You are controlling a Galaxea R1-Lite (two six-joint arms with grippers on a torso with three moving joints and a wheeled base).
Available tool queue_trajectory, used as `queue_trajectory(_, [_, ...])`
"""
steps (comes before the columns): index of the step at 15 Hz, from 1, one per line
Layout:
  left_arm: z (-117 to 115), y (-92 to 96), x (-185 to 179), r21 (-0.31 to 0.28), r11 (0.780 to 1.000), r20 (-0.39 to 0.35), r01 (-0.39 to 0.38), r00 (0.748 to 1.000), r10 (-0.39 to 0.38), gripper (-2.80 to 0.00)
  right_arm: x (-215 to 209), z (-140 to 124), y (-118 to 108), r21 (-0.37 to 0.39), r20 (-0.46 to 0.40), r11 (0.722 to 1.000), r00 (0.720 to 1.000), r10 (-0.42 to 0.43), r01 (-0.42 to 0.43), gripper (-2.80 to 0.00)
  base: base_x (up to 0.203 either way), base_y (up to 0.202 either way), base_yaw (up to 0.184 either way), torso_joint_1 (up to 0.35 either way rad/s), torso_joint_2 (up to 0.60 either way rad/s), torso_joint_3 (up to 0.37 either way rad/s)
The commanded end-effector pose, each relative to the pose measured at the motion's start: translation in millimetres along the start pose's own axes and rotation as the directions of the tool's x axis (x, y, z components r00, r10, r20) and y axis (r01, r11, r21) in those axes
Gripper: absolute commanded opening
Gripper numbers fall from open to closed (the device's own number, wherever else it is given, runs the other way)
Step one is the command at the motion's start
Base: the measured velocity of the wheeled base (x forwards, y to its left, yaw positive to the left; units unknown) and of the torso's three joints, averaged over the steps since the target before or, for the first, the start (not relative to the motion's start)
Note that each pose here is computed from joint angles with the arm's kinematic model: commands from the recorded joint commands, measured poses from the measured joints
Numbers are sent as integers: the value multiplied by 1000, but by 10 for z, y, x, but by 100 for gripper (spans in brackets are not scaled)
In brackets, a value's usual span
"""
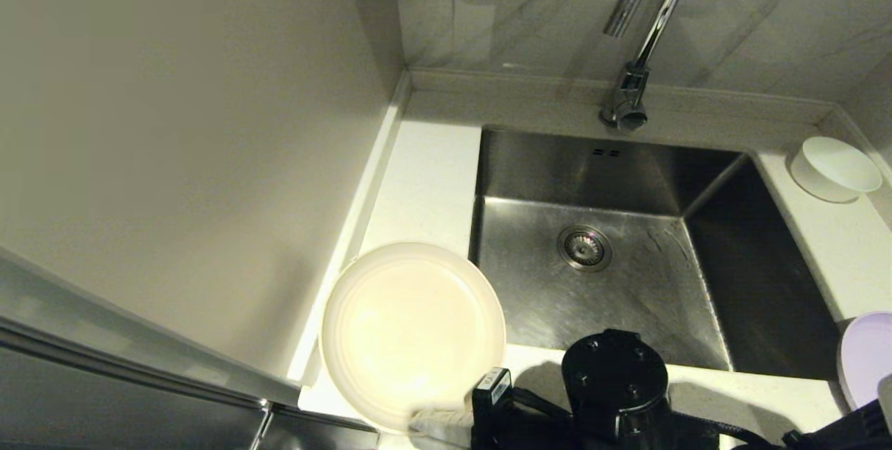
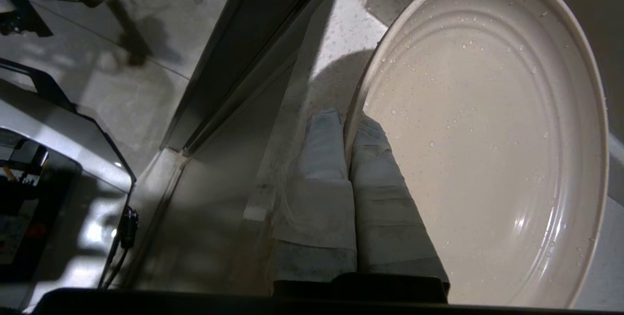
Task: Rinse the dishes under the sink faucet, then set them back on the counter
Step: Put a plate back to the table from the sink
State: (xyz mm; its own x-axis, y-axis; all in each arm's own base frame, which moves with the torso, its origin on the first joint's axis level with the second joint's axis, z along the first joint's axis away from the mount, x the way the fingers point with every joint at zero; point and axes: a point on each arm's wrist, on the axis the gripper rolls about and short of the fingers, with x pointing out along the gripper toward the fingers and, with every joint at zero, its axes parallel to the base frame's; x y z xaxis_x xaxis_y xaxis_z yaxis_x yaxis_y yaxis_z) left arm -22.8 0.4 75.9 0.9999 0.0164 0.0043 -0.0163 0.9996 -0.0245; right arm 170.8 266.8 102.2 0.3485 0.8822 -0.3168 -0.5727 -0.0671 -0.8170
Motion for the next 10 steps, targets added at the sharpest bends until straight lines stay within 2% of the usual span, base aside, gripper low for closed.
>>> queue_trajectory(1, [0,0,-1,0,1000,2,0,1000,0,-280,80,-20,17,-6,-6,1000,1000,3,-3,-280,0,0,0,0,0,0])
queue_trajectory(5, [0,0,-1,0,1000,2,0,1000,0,-280,197,-33,-41,-9,-53,999,998,-42,41,-280,0,0,0,0,0,0])
queue_trajectory(10, [0,0,-1,0,1000,2,0,1000,0,-280,327,-43,-114,-13,-67,997,995,-76,75,-280,0,0,0,0,0,0])
